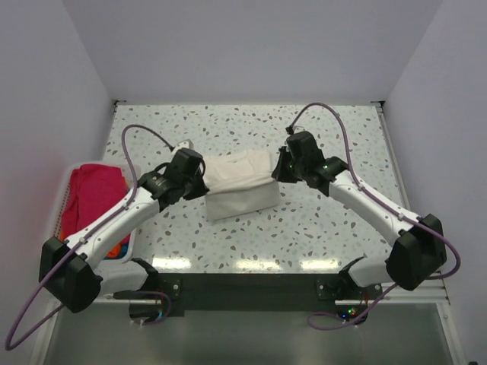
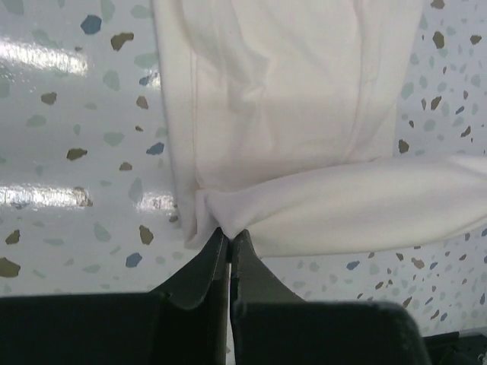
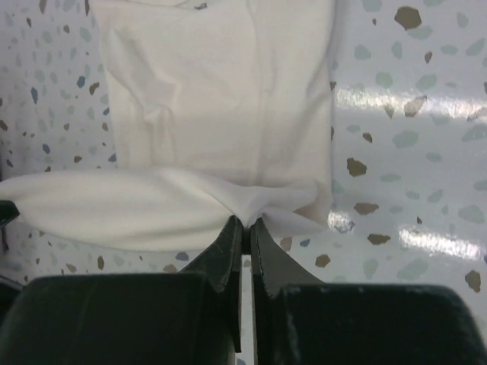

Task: Fold and stack the t-shirts
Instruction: Fold the tshirt, then neatly place the folded tshirt to the corner

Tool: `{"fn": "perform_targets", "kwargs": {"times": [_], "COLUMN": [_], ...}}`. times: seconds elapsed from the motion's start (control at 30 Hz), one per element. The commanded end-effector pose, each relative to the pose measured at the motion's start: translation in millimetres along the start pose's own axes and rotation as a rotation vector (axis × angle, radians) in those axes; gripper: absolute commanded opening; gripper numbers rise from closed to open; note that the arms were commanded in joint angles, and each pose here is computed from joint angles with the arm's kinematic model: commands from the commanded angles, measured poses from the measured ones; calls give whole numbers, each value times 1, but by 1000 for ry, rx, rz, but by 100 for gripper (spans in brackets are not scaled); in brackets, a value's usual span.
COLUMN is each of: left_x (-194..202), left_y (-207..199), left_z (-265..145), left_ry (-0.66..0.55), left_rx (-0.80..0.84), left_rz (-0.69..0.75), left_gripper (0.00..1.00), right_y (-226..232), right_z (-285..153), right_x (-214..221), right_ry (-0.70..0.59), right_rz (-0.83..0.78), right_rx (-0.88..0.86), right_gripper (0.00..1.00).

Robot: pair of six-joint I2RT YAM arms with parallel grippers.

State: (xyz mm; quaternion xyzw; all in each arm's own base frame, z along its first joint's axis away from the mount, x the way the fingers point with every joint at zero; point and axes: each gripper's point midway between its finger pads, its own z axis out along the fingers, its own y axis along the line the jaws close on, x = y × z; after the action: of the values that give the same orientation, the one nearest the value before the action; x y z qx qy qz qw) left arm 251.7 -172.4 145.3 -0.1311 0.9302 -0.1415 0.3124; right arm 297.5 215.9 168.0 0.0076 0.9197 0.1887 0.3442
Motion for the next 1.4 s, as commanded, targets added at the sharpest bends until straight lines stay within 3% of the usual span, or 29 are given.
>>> {"fn": "perform_targets", "kwargs": {"times": [0.0,0.17,0.33,0.4,0.43,0.5,0.53,0.57,0.6,0.7,0.77,0.9,1.17,1.37], "left_x": [-55,-94,-134,-150,-157,-182,-191,-200,-214,-230,-231,-185,-111,-74], "left_y": [-15,-15,-2,7,3,11,13,17,20,17,10,-15,-48,-57], "left_z": [12,47,91,116,123,144,148,150,147,125,108,106,135,161], "left_ry": [-101,-131,-152,-158,-163,-189,-193,-210,-234,-278,-297,-220,-92,-13], "left_rx": [50,24,-2,-12,26,29,30,23,25,54,80,112,120,107], "left_rz": [6,-29,-92,-114,-113,-123,-123,-115,-125,-136,-124,-66,19,65], "left_gripper": [0,0,0,0,11,42,49,63,69,75,74,63,28,25], "right_y": [13,19,6,5,3,-5,-10,-15,-21,-28,-28,-32,-44,-43], "right_z": [14,48,112,133,151,170,186,189,189,173,160,157,176,202], "right_x": [-48,-89,-123,-127,-132,-141,-148,-147,-152,-167,-161,-128,-89,-81], "right_ry": [-79,-85,-41,-7,-4,-6,-8,20,25,-20,-34,7,79,115], "right_rz": [-24,3,43,60,62,74,76,78,69,30,22,22,-31,-63], "right_rx": [-52,-87,-85,-122,-118,-115,-110,-97,-90,-43,-51,-87,-105,-139], "right_gripper": [0,0,0,6,28,56,62,70,73,78,78,78,77,75]}}
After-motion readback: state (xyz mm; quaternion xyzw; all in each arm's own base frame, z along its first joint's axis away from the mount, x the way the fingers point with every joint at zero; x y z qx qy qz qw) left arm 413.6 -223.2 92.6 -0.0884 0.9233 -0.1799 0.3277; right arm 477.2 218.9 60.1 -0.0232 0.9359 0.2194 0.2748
